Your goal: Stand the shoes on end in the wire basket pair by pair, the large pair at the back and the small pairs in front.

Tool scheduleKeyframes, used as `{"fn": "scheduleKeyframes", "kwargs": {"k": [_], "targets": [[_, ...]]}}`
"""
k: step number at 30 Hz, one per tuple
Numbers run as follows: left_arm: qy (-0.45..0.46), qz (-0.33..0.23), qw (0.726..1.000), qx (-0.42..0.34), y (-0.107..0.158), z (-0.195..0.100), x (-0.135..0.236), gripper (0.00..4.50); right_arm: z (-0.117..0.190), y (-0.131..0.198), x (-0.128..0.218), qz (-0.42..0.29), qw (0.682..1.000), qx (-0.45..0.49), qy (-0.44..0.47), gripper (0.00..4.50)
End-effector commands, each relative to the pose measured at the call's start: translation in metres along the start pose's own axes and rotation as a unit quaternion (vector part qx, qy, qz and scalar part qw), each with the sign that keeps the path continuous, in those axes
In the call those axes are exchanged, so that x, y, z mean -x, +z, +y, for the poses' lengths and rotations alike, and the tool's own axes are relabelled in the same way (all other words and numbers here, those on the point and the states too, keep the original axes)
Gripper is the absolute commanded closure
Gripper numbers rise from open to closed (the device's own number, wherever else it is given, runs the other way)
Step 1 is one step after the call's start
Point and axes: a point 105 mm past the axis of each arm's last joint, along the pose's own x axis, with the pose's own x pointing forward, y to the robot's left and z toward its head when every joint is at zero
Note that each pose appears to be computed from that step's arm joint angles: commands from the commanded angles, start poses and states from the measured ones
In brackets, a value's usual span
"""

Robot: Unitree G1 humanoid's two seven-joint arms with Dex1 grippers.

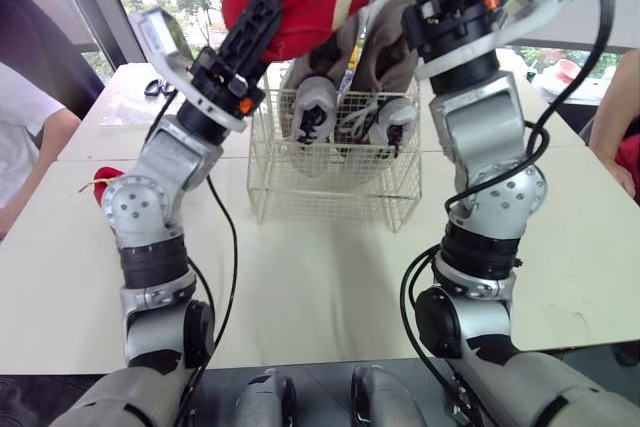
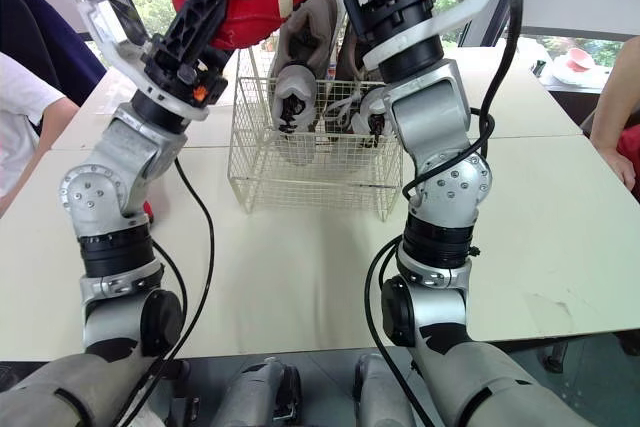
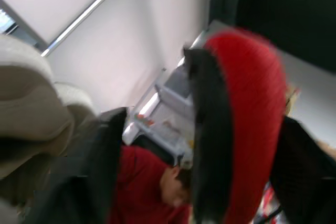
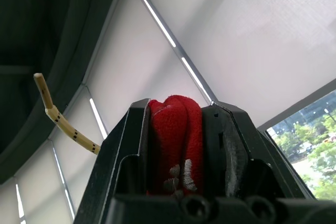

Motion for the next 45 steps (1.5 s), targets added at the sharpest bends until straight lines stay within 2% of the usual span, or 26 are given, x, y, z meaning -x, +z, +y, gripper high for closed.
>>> {"fn": "scheduleKeyframes", "kwargs": {"k": [1, 6, 9, 13, 18, 23, 28, 36, 42, 45], "targets": [[0.025, 0.044, 0.997, -0.057, -0.009, -0.012, 0.012, 0.11, 0.025, 0.028, -0.011, -0.023, 0.998, 0.014, 0.059, 3.17], [0.083, 0.075, 0.989, -0.101, -0.014, -0.012, 0.036, 0.11, 0.024, 0.062, -0.009, 0.007, 0.992, 0.087, 0.087, 3.17], [0.137, 0.104, 0.975, -0.14, -0.017, -0.007, 0.06, 0.11, 0.013, 0.077, 0.006, 0.115, 0.968, 0.194, 0.11, 3.17], [0.172, 0.125, 0.962, -0.172, -0.022, -0.007, 0.076, 0.11, 0.002, 0.072, 0.031, 0.262, 0.917, 0.264, 0.148, 3.17], [0.203, 0.133, 0.951, -0.192, -0.03, -0.004, 0.087, 0.11, -0.014, 0.056, 0.048, 0.358, 0.867, 0.299, 0.173, 3.17], [0.217, 0.131, 0.95, -0.184, -0.04, -0.004, 0.093, 0.11, -0.027, 0.039, 0.062, 0.406, 0.838, 0.312, 0.189, 3.17], [0.218, 0.126, 0.95, -0.186, -0.038, -0.003, 0.092, 0.11, -0.051, 0.017, 0.078, 0.447, 0.8, 0.35, 0.192, 3.17], [0.221, 0.13, 0.948, -0.188, -0.032, -0.001, 0.095, 0.11, -0.078, -0.002, 0.102, 0.471, 0.808, 0.308, 0.173, 3.17], [0.226, 0.128, 0.947, -0.191, -0.026, 0.0, 0.097, 0.0, -0.089, 0.004, 0.11, 0.477, 0.808, 0.312, 0.151, 0.21], [0.233, 0.125, 0.945, -0.195, -0.02, 0.002, 0.098, 0.0, -0.083, 0.011, 0.103, 0.464, 0.809, 0.327, 0.153, 0.09]]}}
